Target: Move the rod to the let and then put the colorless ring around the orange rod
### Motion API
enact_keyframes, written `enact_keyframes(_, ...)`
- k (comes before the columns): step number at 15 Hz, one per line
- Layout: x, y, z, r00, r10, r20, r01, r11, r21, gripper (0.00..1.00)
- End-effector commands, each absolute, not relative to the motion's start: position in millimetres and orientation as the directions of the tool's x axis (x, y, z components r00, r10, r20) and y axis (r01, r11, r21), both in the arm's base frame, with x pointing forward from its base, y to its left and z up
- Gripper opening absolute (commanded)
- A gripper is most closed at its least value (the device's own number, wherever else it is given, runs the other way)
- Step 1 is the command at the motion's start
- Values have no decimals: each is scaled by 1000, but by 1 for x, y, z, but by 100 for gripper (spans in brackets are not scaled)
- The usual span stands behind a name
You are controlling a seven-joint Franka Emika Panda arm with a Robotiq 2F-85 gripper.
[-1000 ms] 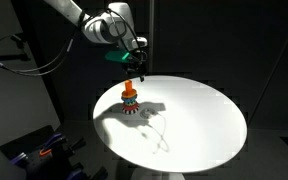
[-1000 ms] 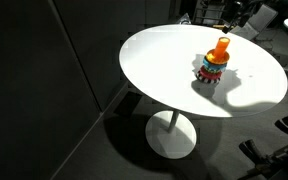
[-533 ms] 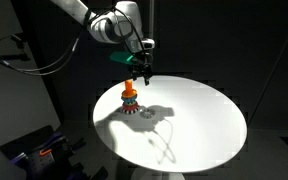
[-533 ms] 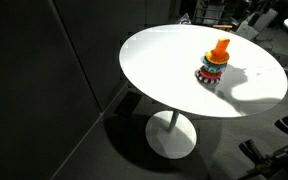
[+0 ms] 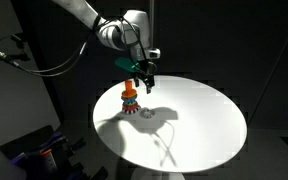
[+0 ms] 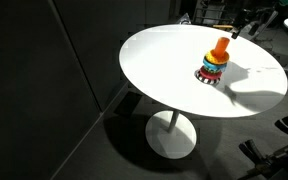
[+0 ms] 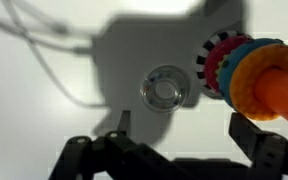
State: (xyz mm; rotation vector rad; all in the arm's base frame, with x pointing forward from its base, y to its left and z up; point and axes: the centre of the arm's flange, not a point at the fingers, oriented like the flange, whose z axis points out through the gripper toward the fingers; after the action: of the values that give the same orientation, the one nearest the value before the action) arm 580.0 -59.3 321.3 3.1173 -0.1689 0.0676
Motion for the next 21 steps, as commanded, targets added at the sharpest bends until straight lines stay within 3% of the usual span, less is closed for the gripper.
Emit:
enact_keyframes(1, 596, -72, 313, 990, -132, 43, -133, -991, 16, 100)
enact_keyframes(21, 608, -74, 265, 991, -130, -12, -130, -991, 33, 100)
